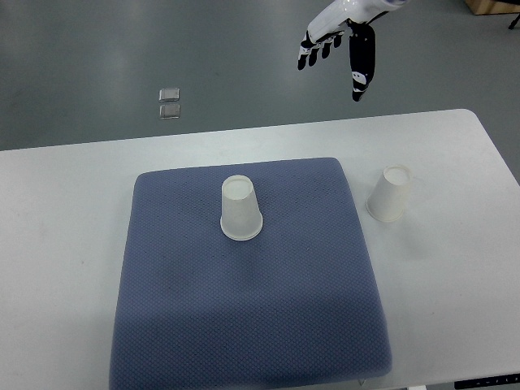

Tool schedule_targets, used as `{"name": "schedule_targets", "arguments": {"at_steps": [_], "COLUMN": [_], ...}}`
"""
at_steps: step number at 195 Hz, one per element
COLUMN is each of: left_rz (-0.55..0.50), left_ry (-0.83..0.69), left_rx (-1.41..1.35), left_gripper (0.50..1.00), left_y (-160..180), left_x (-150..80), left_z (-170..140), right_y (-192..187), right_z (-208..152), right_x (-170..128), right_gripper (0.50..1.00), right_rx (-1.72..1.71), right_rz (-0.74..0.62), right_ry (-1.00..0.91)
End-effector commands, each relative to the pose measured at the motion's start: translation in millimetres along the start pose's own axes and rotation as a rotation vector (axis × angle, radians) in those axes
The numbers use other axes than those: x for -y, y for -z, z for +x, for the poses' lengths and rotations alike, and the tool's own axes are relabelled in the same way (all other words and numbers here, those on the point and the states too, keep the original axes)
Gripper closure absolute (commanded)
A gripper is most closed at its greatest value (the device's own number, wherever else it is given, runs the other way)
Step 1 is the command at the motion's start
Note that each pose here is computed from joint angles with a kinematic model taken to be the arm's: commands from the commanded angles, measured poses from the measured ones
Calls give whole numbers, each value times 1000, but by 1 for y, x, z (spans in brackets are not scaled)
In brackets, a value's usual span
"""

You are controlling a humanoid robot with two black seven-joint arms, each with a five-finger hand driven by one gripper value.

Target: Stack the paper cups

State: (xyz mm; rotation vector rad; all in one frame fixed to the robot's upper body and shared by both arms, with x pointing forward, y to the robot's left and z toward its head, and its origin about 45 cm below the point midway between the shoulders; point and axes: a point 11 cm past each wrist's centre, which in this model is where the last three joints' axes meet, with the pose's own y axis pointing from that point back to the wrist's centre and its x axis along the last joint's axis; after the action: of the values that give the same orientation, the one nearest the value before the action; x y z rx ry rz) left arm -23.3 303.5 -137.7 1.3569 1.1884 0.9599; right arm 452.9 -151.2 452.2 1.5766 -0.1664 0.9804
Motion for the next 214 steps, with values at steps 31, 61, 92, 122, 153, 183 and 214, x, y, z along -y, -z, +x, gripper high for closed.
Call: {"name": "schedule_targets", "arguments": {"at_steps": [31,61,92,122,153,183,214], "left_rz": [-1,1,1,1,2,2,2], "left_ry": [3,3,0,0,-1,1,-1], "left_rx": [0,2,0,0,-2,-1,-2], "left_gripper": [500,500,500,500,500,500,500], "left_y": [0,0,0,0,1,1,1], "left_x": [0,0,0,0,0,0,0], "left_z": [-1,-1,0,0,0,0,0], "right_y": [-41,-57,-64,-70,-71,-76,-78], "right_z": [-47,-87,-119,-134,-149,-159,-167], "right_x": [24,48,69,87,101,109,116], "right_gripper": [574,576,576,579,579,579,581], "right_rx": [91,130,162,173,185,197,204], "right_rz": [-41,-52,-53,-69,-75,-93,-104], "right_ry": [86,167,219,186,184,175,170]}}
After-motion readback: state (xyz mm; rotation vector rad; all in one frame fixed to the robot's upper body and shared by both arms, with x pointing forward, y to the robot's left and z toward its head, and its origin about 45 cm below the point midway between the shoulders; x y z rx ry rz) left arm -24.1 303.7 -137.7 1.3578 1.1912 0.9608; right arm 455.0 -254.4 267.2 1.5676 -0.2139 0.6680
